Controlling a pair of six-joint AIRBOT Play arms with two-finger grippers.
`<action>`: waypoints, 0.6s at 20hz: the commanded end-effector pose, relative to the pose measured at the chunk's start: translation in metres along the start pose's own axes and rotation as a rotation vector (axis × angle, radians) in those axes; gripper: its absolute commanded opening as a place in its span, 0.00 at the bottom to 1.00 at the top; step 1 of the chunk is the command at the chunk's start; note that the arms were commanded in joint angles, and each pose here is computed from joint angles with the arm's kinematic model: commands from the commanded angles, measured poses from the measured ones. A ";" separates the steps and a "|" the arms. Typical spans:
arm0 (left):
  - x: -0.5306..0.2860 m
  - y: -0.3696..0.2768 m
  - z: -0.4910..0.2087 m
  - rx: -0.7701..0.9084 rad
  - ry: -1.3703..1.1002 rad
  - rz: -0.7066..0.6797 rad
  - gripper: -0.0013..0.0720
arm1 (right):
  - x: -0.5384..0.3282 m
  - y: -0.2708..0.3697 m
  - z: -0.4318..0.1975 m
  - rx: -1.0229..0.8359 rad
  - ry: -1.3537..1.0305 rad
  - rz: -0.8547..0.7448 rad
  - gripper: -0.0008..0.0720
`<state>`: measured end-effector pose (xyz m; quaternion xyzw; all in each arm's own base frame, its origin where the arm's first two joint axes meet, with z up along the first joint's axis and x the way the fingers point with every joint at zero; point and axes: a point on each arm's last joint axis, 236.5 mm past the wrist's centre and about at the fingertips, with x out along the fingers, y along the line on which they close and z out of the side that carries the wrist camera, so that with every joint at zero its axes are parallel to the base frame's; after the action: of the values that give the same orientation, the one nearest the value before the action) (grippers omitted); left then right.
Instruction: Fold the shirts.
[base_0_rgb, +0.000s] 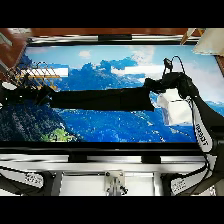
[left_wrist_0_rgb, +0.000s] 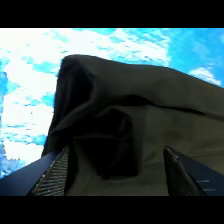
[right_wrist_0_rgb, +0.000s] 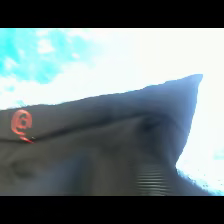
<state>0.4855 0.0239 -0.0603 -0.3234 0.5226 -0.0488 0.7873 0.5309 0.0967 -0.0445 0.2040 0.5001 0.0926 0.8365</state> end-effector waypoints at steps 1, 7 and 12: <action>0.002 0.004 -0.001 -0.020 0.025 -0.005 0.98 | 0.001 -0.012 -0.019 -0.067 0.089 -0.043 0.86; -0.040 -0.027 0.010 0.101 0.027 -0.051 0.97 | -0.028 -0.053 -0.049 -0.029 0.258 -0.113 0.96; -0.054 -0.049 -0.006 0.155 0.072 -0.078 0.97 | 0.009 -0.024 -0.063 0.099 0.296 0.078 0.96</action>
<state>0.4777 0.0152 -0.0032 -0.2901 0.5250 -0.1110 0.7924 0.4803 0.0726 -0.0794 0.2002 0.6073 0.1036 0.7618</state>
